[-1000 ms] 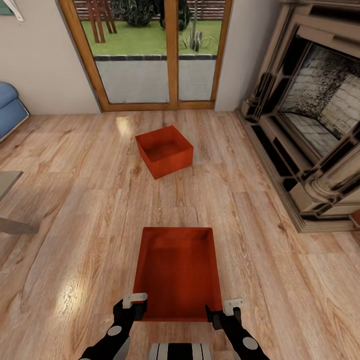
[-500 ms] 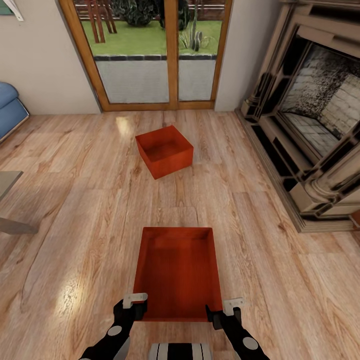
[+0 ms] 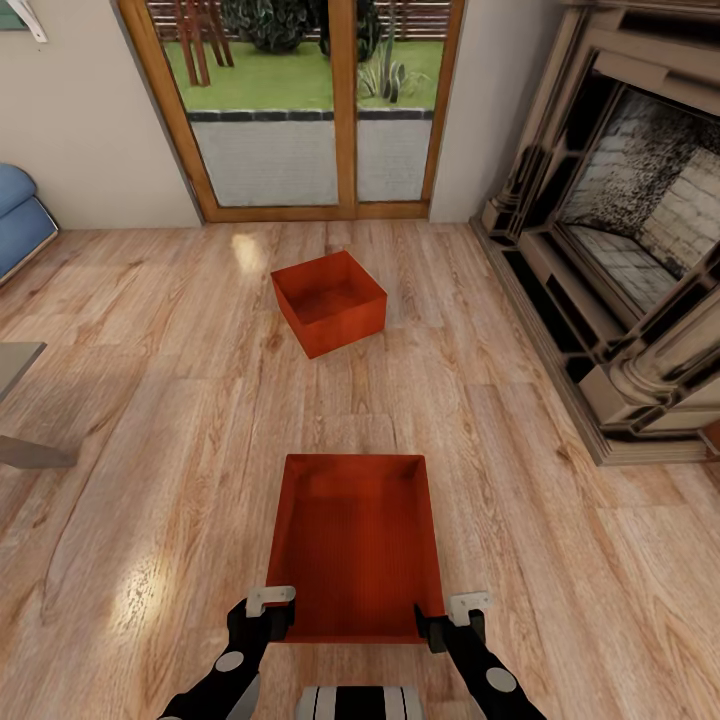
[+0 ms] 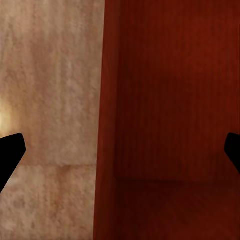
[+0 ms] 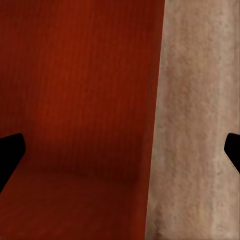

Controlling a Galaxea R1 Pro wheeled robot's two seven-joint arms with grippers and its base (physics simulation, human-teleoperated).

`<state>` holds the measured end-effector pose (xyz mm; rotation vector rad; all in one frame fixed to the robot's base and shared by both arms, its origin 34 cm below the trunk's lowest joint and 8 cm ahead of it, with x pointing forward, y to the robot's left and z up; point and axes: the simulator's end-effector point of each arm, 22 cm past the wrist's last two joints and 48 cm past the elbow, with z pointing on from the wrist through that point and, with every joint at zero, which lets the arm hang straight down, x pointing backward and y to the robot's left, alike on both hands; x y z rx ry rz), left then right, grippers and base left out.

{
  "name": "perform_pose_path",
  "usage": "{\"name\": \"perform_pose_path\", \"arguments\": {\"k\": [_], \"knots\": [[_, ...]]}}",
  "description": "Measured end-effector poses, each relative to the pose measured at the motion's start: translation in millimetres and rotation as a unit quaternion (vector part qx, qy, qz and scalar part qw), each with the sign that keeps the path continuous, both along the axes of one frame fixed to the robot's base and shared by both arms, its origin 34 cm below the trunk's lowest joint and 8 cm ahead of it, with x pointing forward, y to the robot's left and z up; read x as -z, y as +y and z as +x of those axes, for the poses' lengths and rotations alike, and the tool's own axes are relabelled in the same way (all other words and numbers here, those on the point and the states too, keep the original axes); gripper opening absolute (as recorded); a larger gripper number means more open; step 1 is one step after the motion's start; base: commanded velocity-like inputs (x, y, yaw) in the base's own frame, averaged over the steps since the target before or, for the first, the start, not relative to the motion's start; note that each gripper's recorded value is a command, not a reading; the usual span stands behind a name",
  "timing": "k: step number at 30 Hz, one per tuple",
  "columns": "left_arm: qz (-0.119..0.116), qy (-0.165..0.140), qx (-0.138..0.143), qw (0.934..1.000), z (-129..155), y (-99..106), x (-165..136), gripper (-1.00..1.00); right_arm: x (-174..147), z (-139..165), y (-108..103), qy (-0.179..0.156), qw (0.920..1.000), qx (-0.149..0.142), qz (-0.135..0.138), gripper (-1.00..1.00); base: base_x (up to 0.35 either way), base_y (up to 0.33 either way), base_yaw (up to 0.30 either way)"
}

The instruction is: Move the two storage containers from the living room to the garage. In the garage, place one container on the floor and stack the other container on top of it (either order is fine).

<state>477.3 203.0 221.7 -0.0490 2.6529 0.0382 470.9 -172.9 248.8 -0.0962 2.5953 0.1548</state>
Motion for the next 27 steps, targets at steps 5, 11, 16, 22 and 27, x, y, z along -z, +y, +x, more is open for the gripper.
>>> {"name": "perform_pose_path", "arguments": {"k": [5, 11, 16, 22, 27], "knots": [[0.0, 0.0, 0.0, 1.0, 0.0, -0.5, 0.0, 1.0, -0.1, 0.4, 0.0, 0.0, 1.0, 0.0, 0.0, 1.0, 0.0, 0.0, 0.0], [0.0, 0.0, 0.0, 1.0, -1.4, -0.2, 6.4, 1.0, 6.3, -0.7, 0.0, 0.0, 1.0, 0.0, 0.0, 1.0, 0.0, 0.0, 0.0], [0.0, 0.0, -0.001, 1.0, -1.4, 0.0, 6.5, 1.0, 6.2, -0.6, 0.2, -0.001, 1.0, 0.0, 0.0, 1.0, 0.0, 0.0, 0.0], [0.0, 0.0, -0.001, 1.0, -1.4, 0.0, 6.5, 1.0, 6.0, -0.4, 0.4, -0.001, 1.0, -0.001, 0.001, 1.0, 0.0, 0.0, 0.0], [0.0, 0.0, -0.001, 1.0, -1.4, -0.1, 6.5, 1.0, 6.1, -0.5, 0.4, -0.001, 1.0, 0.0, 0.001, 1.0, 0.0, 0.0, -0.019]]}}
